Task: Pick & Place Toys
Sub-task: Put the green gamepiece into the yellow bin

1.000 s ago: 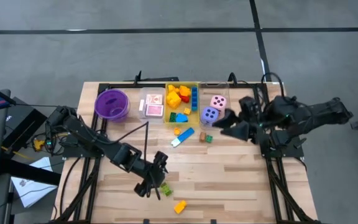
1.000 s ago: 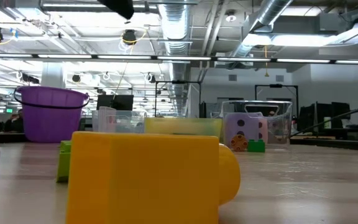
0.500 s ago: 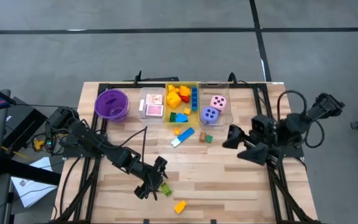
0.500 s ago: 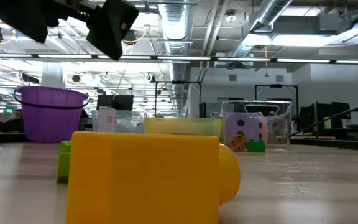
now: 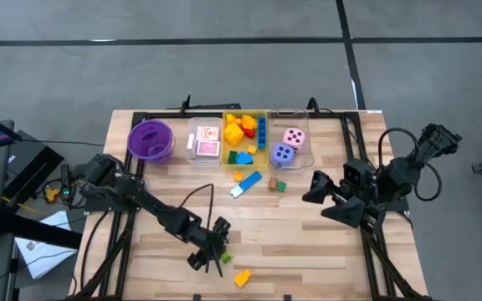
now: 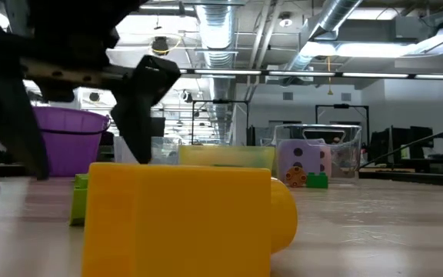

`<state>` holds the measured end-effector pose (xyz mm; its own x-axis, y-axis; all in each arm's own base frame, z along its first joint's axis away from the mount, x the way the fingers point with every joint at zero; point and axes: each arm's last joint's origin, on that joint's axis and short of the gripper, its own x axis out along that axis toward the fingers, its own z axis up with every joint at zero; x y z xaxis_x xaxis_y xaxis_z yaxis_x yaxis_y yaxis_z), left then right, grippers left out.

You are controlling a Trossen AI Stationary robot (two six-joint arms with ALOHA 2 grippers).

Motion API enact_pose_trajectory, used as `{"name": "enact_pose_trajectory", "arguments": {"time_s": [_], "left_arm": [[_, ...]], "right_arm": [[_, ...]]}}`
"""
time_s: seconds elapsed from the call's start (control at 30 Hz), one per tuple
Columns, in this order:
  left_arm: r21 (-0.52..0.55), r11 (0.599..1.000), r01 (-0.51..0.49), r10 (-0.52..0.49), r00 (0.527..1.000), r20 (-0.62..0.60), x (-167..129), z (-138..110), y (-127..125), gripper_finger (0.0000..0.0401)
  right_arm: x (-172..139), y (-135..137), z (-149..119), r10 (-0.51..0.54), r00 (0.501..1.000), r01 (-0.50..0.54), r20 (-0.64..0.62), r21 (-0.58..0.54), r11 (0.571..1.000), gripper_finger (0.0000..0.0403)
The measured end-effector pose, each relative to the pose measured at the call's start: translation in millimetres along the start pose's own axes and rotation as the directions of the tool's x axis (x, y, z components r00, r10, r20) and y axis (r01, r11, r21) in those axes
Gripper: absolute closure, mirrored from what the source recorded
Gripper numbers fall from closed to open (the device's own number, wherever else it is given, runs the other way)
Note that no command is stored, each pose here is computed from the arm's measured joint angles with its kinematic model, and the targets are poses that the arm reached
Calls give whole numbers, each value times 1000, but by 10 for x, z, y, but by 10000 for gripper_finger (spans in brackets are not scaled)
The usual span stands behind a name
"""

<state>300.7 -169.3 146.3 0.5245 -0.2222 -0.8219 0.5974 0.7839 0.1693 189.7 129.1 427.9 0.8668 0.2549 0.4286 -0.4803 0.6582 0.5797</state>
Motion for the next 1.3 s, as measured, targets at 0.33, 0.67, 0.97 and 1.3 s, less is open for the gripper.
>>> {"name": "enact_pose_trajectory", "arguments": {"time_s": [0.33, 0.67, 0.97, 1.3], "left_arm": [[-66, 998, 2, -3, 1000, -13, 136, -37, -16, 117], [-145, 989, 0, 1, 1000, 9, 136, -16, -9, 225], [-291, 957, 2, 8, 999, 33, 123, 15, -1, 296], [-298, 954, -7, 23, 998, 52, 127, 32, 4, 301]], "right_arm": [[-12, 35, -21, 13, 1000, -13, -10, 16, 1000, 137], [-12, 32, -27, 10, 1000, -10, -16, 15, 1000, 137], [-21, 52, -47, 17, 999, -16, -28, 18, 1000, 137], [-21, 51, -49, 17, 999, -17, -31, 17, 1000, 137]]}}
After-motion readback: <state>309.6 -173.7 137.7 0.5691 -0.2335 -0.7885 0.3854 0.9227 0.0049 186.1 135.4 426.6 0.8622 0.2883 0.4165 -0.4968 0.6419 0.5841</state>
